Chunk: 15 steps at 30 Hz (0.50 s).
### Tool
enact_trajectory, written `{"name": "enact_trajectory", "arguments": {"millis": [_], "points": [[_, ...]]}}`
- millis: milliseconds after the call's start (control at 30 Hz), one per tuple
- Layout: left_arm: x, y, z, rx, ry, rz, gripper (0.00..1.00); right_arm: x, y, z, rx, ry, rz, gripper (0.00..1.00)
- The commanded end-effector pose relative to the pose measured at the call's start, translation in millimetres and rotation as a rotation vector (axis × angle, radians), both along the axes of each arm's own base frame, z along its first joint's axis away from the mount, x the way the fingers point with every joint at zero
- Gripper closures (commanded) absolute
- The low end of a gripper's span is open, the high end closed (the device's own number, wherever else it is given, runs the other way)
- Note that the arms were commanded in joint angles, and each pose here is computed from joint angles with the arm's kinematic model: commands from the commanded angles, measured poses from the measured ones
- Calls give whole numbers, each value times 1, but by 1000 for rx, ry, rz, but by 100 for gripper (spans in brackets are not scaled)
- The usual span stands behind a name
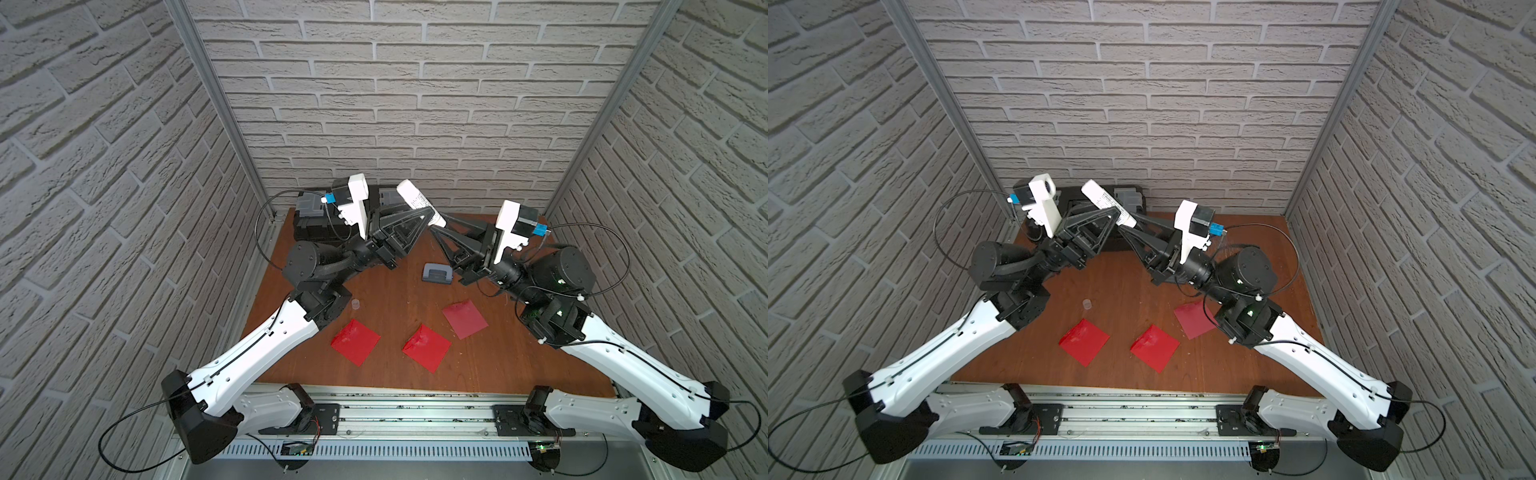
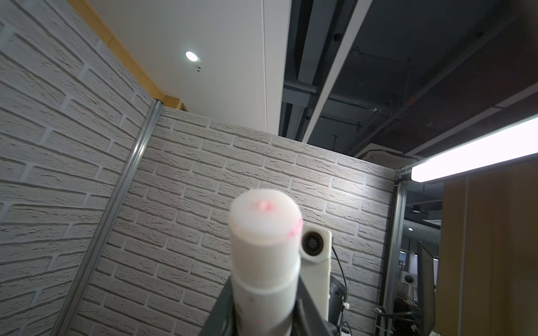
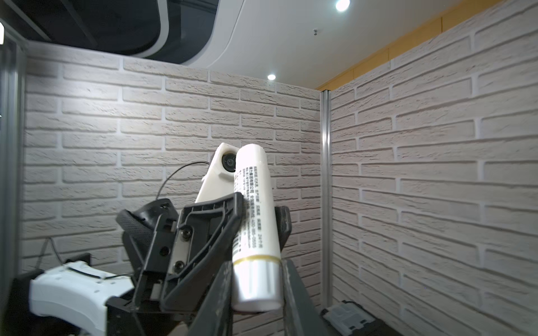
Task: Seal the envelope with a glue stick
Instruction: Unscrew the glue stick.
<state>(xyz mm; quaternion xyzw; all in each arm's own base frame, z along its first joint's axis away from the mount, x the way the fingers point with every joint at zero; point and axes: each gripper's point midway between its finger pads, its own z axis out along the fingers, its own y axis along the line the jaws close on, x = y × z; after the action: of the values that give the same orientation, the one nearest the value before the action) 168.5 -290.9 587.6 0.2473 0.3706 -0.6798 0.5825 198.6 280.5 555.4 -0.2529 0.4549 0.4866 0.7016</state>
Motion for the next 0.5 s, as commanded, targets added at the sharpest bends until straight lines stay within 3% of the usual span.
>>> {"name": "enact_trajectory", "arguments": {"millis": [0,133,267,367,467], "points": [[-48,9,17,-5,-271,-104,93,-23,-15,18,236,314,274,97],[-68,11,22,7,-365,-169,95,-40,-11,20,311,447,485,97],[-67,7,22,30,-369,-171,95,-55,-6,21,324,487,623,96],[-62,5,19,32,-350,-157,95,-57,-5,21,313,479,624,95],[-54,4,18,33,-310,-131,95,-49,-9,13,282,448,502,89]]}}
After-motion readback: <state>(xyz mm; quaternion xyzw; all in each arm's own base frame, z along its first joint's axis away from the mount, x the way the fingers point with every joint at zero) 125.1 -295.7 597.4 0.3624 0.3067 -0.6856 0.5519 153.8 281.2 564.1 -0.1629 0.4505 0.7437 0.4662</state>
